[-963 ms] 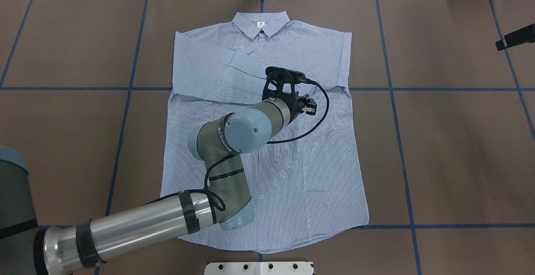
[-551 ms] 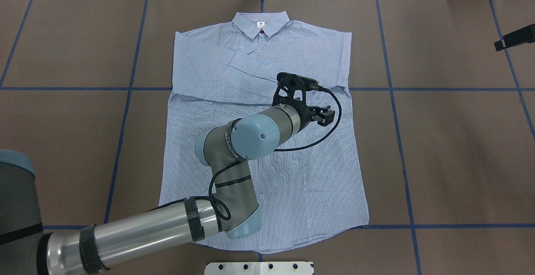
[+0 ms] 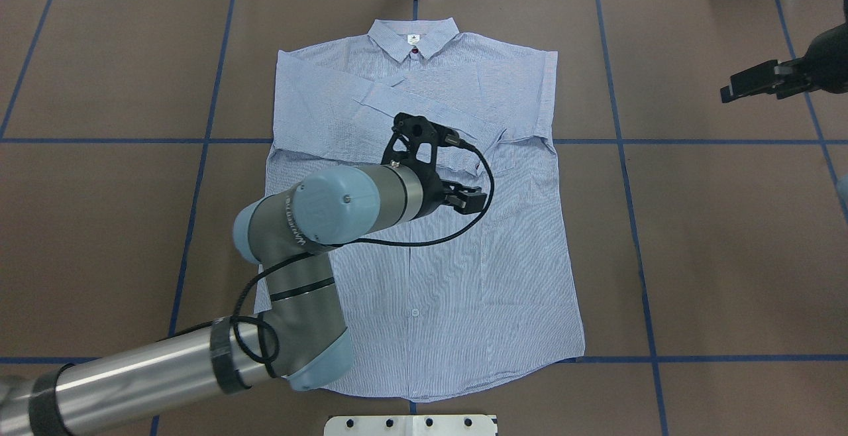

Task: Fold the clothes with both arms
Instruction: 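Lay the sleeve on the shirt and open the left gripper, then move both grippers down to the shirt's hem corners nearest the robot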

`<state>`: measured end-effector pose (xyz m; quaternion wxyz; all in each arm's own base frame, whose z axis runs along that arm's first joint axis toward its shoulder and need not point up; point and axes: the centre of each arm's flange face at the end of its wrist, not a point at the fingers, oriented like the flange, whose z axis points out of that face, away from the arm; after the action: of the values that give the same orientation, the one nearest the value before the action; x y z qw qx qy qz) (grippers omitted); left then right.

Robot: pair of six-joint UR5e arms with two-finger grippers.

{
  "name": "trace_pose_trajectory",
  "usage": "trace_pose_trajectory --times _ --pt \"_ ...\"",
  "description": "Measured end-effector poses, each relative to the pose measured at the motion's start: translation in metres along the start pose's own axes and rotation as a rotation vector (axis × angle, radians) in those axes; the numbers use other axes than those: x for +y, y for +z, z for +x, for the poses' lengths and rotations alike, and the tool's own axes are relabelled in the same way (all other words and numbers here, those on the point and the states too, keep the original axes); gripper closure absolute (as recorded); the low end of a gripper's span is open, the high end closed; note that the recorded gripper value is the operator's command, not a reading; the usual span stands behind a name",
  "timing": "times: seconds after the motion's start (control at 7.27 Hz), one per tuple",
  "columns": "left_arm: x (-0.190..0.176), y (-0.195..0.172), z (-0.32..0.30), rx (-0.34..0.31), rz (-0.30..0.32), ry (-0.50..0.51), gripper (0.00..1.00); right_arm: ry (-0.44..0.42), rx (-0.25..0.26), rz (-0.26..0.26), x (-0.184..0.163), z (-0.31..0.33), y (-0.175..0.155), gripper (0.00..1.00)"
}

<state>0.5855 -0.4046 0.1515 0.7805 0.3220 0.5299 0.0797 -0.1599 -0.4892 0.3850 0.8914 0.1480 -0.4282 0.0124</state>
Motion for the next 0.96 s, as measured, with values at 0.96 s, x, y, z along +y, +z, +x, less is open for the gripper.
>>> trace_pose_trajectory --times 0.96 --pt "0.153 -0.139 -0.124 -0.164 -0.157 -0.294 0.00 0.202 0.028 0.042 0.231 -0.175 0.034 0.00"
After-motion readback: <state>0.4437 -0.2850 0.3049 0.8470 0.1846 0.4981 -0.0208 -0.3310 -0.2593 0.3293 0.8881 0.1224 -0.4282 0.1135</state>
